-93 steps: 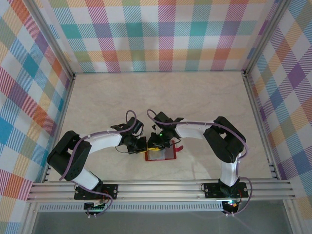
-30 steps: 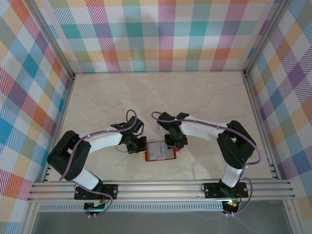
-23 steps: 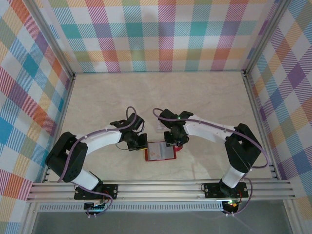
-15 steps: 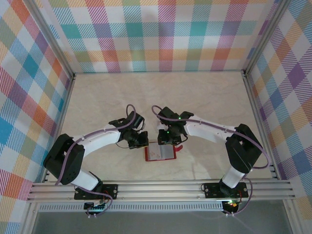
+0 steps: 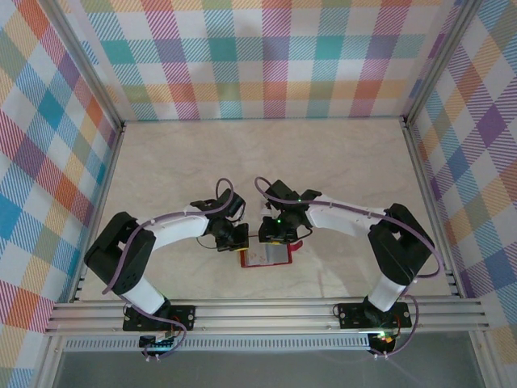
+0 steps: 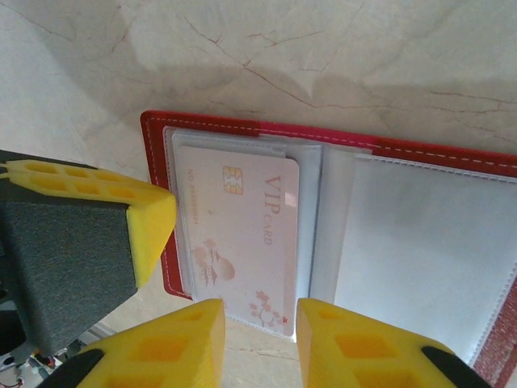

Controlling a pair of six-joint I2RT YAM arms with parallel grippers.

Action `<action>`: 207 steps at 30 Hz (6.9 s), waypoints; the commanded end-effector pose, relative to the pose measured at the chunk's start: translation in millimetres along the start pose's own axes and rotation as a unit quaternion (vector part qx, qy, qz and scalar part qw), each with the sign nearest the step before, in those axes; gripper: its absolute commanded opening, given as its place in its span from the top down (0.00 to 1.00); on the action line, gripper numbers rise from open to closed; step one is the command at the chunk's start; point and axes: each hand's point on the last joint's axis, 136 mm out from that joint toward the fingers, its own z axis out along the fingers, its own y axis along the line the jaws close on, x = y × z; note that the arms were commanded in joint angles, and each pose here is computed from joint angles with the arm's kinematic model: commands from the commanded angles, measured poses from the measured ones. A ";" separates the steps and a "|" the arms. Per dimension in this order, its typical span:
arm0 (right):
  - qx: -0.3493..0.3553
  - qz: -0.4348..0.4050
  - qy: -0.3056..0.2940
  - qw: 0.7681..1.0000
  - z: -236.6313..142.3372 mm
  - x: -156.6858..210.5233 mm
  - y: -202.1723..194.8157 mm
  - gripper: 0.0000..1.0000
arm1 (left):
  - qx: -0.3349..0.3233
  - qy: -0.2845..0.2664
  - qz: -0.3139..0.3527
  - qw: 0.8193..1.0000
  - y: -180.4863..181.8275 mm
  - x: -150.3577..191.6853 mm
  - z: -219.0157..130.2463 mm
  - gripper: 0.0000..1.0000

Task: Take the credit cards out of the card holder

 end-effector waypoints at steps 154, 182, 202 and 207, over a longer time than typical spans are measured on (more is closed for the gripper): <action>-0.122 0.000 -0.010 0.992 21.1 0.5 -18.1 0.83 | -0.072 0.015 0.030 0.997 8.7 16.0 9.8 0.98; -0.195 0.009 0.018 0.981 43.5 3.4 -4.2 0.86 | -0.077 0.022 0.028 0.996 10.3 17.9 11.6 0.98; -0.139 0.022 -0.020 0.990 22.5 -4.0 -31.5 0.93 | -0.084 0.020 0.029 0.996 12.6 18.0 8.9 0.99; -0.205 0.010 -0.004 0.979 20.2 -3.7 -8.7 0.84 | -0.082 0.022 0.030 0.996 10.9 17.7 10.1 0.99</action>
